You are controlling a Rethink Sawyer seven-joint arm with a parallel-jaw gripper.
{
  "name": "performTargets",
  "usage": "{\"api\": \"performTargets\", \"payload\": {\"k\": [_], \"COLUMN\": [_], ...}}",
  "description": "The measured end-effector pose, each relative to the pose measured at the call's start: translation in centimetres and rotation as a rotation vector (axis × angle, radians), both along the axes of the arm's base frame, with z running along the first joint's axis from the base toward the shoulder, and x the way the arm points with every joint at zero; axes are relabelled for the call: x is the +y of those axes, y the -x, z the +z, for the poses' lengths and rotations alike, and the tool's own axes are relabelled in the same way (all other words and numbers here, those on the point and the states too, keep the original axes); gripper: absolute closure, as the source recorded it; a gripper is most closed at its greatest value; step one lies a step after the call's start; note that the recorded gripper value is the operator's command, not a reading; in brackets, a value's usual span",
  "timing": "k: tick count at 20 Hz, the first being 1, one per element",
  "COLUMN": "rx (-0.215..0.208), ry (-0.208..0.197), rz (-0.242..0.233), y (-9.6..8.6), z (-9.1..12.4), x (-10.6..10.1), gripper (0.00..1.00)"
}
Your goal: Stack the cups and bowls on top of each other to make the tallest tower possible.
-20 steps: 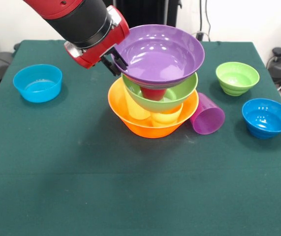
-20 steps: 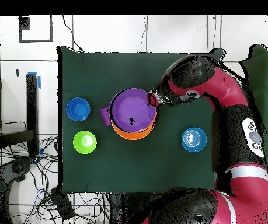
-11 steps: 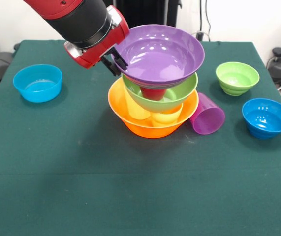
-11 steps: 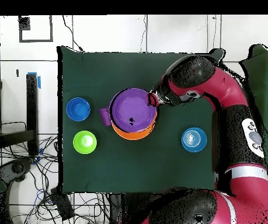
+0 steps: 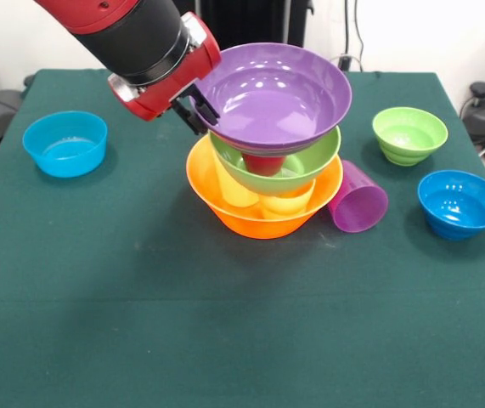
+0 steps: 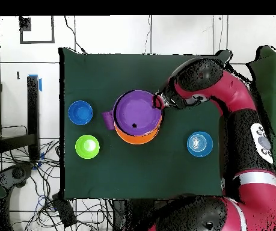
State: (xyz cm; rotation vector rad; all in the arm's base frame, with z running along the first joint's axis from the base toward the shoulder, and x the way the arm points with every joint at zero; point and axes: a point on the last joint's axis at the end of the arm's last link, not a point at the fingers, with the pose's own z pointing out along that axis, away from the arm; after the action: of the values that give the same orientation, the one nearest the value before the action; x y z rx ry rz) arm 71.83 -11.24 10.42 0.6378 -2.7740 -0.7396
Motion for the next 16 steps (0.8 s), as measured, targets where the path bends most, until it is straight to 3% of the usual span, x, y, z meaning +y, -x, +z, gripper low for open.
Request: {"api": "performTargets", "payload": {"k": [6, 15, 16], "rx": [-0.036, -0.040, -0.041], "ry": [0.005, 0.001, 0.002], "rz": [-0.024, -0.024, -0.024], "y": [-0.30, -0.39, -0.39], "z": [-0.18, -0.16, -0.21], "x": [-0.46, -0.35, -0.34], "gripper": [1.00, 1.00, 0.00]}}
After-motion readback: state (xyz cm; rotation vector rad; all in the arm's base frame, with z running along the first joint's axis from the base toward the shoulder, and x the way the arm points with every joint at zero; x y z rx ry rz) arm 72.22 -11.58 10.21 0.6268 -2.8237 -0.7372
